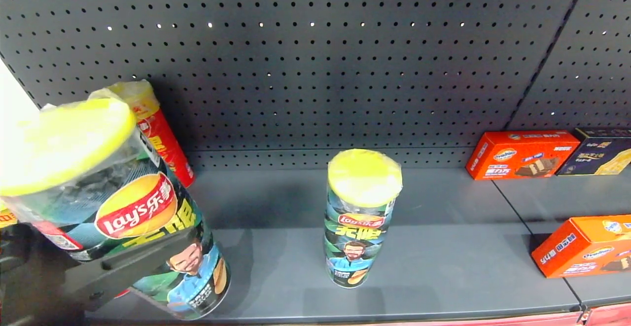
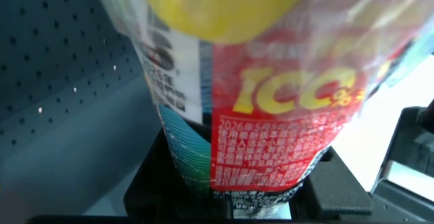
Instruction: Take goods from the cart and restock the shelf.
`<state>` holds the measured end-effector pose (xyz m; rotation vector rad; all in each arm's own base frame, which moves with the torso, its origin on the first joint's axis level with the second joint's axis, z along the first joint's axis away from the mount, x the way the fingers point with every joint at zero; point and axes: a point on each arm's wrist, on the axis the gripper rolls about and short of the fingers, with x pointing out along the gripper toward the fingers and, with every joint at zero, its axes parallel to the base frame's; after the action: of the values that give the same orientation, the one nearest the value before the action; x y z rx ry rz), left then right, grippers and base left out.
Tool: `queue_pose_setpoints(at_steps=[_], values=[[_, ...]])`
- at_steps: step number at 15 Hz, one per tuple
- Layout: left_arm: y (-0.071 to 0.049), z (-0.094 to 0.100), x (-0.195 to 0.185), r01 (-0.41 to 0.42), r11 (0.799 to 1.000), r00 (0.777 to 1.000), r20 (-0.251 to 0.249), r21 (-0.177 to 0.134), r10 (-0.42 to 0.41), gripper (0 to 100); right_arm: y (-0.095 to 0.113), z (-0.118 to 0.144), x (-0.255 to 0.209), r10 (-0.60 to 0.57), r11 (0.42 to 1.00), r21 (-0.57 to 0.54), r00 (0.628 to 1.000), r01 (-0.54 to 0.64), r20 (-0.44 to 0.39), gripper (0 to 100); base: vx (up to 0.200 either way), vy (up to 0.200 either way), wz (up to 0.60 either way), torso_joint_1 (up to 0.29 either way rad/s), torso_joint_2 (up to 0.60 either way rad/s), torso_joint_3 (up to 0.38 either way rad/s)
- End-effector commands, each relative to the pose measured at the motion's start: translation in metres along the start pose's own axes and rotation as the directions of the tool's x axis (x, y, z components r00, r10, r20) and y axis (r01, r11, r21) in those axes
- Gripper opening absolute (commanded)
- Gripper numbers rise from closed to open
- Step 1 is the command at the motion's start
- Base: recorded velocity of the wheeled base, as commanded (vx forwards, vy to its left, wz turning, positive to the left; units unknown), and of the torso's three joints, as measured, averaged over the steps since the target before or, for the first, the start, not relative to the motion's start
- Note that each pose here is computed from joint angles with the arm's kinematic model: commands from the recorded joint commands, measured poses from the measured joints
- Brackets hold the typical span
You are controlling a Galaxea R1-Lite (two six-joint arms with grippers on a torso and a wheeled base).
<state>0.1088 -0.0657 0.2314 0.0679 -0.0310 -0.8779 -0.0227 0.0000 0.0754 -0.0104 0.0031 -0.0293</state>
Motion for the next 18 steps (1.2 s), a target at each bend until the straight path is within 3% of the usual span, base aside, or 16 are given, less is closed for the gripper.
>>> queue_pose_setpoints(at_steps=[1,3,4,5,7,8,9,11,13,14,18], values=[[0.007,0.006,0.017,0.001,1.000,1.000,-0.010,-0.003,-0.001,0,0.000,0.000,0.000,0.000,1.000,0.000,1.000,0.000,0.000,100,0.000,0.000,0.00,0.000,0.00,0.000],[0.013,0.014,0.027,0.001,1.000,1.000,-0.003,0.000,-0.001,0,0.000,0.000,0.000,0.000,1.000,0.000,1.000,0.000,0.000,100,0.000,0.000,0.00,0.000,0.00,0.000],[0.024,0.026,0.053,0.004,1.000,1.000,0.002,0.002,-0.004,0,0.000,0.000,0.000,0.000,1.000,0.000,1.000,0.000,0.000,100,0.000,0.000,0.00,0.000,0.00,0.000],[0.026,0.030,0.061,0.018,1.000,1.000,0.001,0.004,-0.018,0,0.000,0.000,0.000,0.000,1.000,0.000,1.000,0.000,0.000,100,0.000,0.000,0.00,0.000,0.00,0.000],[0.031,0.028,0.074,0.020,1.000,1.000,-0.015,-0.001,-0.020,0,0.000,0.000,0.000,0.000,1.000,0.000,1.000,0.000,0.000,100,0.000,0.000,0.00,0.000,0.00,0.000],[0.039,0.030,0.091,0.017,1.000,0.999,-0.029,0.019,-0.017,0,0.000,0.000,0.000,0.000,1.000,0.000,1.000,0.000,0.000,100,0.000,0.000,0.00,0.000,0.00,0.000],[0.045,0.026,0.105,0.016,1.000,0.999,-0.047,0.017,-0.015,0,0.000,0.000,0.000,0.000,1.000,0.000,1.000,0.000,-0.002,100,0.000,0.000,0.00,0.000,0.00,0.000],[0.056,0.031,0.126,0.030,0.999,0.999,-0.032,0.022,-0.029,0,0.000,0.000,0.000,0.000,1.000,0.000,1.000,0.000,0.000,100,0.000,0.000,0.00,0.000,0.00,0.000],[0.065,0.036,0.135,0.138,0.990,0.990,-0.013,0.021,-0.138,0,0.000,0.000,0.000,0.000,1.000,0.000,1.000,0.000,0.000,100,0.000,0.000,0.00,0.000,0.00,0.000],[0.071,0.032,0.142,0.172,0.985,0.985,-0.026,0.010,-0.171,0,0.000,0.000,0.000,0.000,1.000,0.000,1.000,0.000,0.000,100,0.000,0.000,0.00,0.000,0.00,0.000],[0.094,0.012,0.174,0.176,0.984,0.982,-0.065,-0.006,-0.176,0,0.000,0.000,0.000,0.000,1.000,0.000,1.000,0.000,0.000,100,0.000,0.000,0.00,0.000,0.00,0.000]])
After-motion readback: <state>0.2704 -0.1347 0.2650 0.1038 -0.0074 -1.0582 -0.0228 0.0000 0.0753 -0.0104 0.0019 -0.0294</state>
